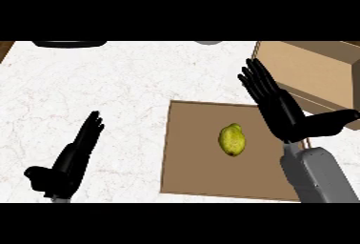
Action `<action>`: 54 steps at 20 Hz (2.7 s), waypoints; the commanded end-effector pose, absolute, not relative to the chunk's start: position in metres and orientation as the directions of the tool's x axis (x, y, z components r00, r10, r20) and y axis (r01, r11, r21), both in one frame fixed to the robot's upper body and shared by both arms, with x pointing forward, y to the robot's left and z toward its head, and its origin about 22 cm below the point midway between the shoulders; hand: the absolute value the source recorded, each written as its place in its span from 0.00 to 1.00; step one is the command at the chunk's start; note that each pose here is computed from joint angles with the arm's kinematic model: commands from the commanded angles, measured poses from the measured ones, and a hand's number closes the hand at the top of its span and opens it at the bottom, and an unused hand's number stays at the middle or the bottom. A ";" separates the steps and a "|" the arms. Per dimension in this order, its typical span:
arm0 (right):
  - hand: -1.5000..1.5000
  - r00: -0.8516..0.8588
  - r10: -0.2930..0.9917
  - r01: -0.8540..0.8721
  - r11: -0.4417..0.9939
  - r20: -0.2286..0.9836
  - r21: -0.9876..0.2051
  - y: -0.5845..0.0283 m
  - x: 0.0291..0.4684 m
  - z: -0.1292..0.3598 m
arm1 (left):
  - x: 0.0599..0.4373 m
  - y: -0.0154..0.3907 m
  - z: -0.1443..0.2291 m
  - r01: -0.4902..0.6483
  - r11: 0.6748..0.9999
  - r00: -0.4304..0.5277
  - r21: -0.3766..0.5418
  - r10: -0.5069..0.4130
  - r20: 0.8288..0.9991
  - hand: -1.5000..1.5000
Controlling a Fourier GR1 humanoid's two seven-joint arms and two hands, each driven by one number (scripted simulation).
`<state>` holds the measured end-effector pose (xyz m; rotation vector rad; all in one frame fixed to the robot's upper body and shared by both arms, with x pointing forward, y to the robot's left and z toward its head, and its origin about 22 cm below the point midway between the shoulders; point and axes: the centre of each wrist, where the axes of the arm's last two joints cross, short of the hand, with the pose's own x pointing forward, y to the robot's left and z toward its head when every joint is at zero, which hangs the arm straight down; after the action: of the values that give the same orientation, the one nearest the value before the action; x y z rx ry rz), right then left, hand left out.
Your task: Pick the pear from the tray and place it in the cardboard box
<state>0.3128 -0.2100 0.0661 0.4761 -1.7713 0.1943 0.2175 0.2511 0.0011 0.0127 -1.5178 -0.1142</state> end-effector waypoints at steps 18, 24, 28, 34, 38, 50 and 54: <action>0.00 -0.169 0.174 0.374 0.922 0.970 -0.100 -0.375 0.143 -0.048 | 0.288 0.282 0.061 0.199 0.899 -0.239 0.391 -0.342 0.909 0.50; 0.00 -0.028 0.353 0.144 0.927 0.935 -0.346 -0.376 0.176 0.008 | 0.289 0.272 0.077 0.216 0.892 -0.256 0.398 -0.342 0.904 0.50; 0.00 0.007 0.448 -0.025 0.894 0.894 -0.448 -0.375 0.187 0.045 | 0.284 0.278 0.075 0.226 0.892 -0.248 0.391 -0.335 0.909 0.50; 0.00 0.071 0.543 -0.125 0.837 0.837 -0.533 -0.324 0.191 0.089 | 0.276 0.269 0.055 0.222 0.889 -0.244 0.400 -0.346 0.906 0.50; 0.00 0.140 0.577 -0.209 0.812 0.805 -0.545 -0.312 0.194 0.122 | 0.285 0.271 0.063 0.219 0.887 -0.239 0.406 -0.355 0.904 0.50; 0.00 0.230 0.574 -0.261 0.814 0.786 -0.518 -0.269 0.221 0.108 | 0.294 0.266 0.063 0.211 0.890 -0.253 0.404 -0.350 0.902 0.50; 0.00 0.247 0.594 -0.226 0.804 0.766 -0.550 -0.250 0.237 0.103 | 0.303 0.276 0.080 0.224 0.886 -0.252 0.406 -0.350 0.902 0.50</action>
<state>0.2327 -0.2638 0.1026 -0.3236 -1.2200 0.5836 0.2946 0.2714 0.0700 0.0989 -1.7470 -0.5354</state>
